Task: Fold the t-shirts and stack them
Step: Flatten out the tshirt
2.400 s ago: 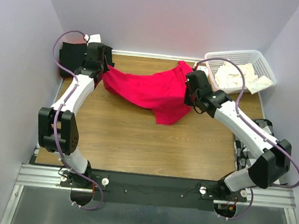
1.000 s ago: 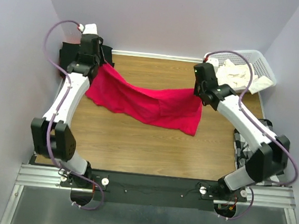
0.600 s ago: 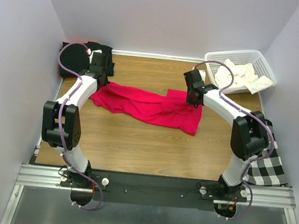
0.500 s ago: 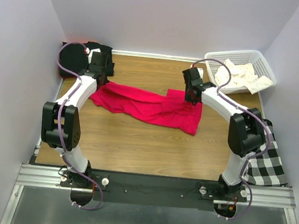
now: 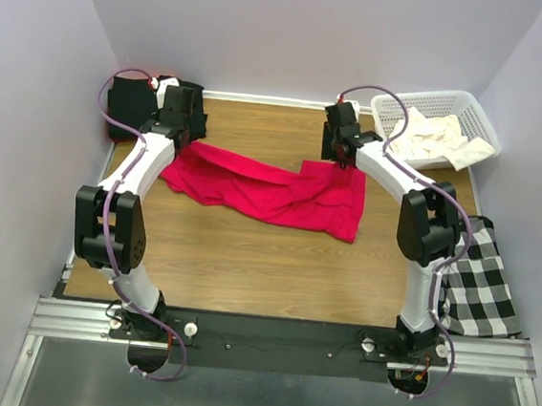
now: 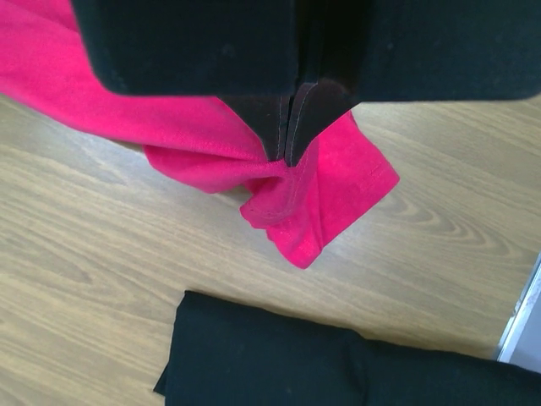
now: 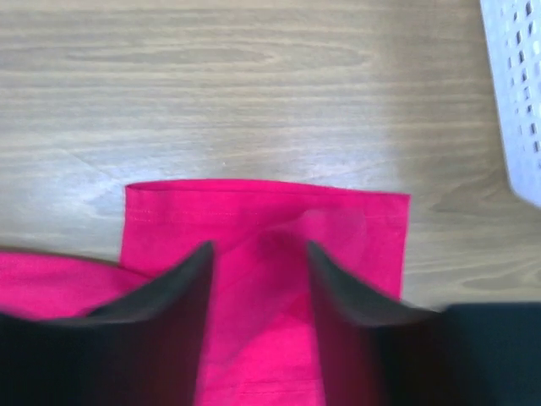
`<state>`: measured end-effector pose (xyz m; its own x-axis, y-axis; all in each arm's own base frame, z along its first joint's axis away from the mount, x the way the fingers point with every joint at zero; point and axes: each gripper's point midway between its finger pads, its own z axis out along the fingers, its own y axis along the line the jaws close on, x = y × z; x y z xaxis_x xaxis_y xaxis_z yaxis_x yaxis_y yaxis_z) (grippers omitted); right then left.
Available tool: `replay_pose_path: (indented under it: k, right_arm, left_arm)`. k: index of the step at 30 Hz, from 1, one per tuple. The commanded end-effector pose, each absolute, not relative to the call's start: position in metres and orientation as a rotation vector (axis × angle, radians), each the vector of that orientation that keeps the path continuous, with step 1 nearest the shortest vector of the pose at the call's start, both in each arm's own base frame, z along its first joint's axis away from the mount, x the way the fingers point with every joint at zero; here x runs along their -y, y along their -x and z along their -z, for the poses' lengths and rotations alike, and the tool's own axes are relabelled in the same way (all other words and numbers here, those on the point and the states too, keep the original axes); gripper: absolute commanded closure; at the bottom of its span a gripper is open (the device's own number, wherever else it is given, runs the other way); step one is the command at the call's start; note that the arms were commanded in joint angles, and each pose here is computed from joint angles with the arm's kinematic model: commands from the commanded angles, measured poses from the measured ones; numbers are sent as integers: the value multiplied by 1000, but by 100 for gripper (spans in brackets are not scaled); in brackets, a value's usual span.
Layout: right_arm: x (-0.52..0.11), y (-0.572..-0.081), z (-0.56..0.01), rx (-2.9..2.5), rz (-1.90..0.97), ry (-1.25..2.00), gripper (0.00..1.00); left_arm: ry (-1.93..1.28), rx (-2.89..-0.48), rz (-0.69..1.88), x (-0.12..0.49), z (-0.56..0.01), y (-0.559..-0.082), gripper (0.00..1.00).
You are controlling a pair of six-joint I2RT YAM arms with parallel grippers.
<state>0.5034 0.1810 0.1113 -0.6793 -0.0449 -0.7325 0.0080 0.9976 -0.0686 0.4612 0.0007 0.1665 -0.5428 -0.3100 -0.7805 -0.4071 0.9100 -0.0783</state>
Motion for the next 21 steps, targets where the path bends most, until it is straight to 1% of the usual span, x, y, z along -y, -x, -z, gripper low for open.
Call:
replay_pose_path:
  k: [1, 3, 4, 6, 7, 8, 10, 11, 14, 18, 21]
  right_arm:
    - [-155, -496, -131, -2282, 132, -84, 29]
    - [-148, -486, -136, -2277, 125, -123, 28]
    - [-143, -475, -127, -2305, 135, -124, 28]
    - [-141, -462, -137, -2300, 92, -150, 28]
    - [-136, -448, -122, -2340, 101, -152, 28]
    - [-134, -440, -128, -2338, 90, -165, 28]
    - [-131, -425, -120, -2370, 65, -208, 28]
    - [-128, -413, -107, -2407, 64, -212, 28]
    - [-129, -393, -91, -2465, 3, -249, 35]
    - [-135, -382, -73, -2526, -70, -277, 46]
    - [-133, -387, -68, -2523, -110, -312, 47]
  left_arm:
    - [538, -2143, -160, -6, -178, -471, 100]
    - [534, -2149, -162, -6, -176, -474, 100]
    - [532, -2150, -161, -6, -176, -474, 100]
    - [527, -2155, -160, -5, -174, -477, 100]
    - [521, -2159, -160, -5, -173, -477, 100]
    - [519, -2161, -162, -5, -171, -479, 100]
    - [514, -2161, -159, -4, -171, -480, 100]
    - [511, -2167, -159, -4, -169, -481, 100]
    - [505, -2174, -151, -2, -166, -482, 100]
    - [501, -2181, -142, 0, -162, -483, 100]
    - [496, -2182, -136, 1, -162, -484, 100]
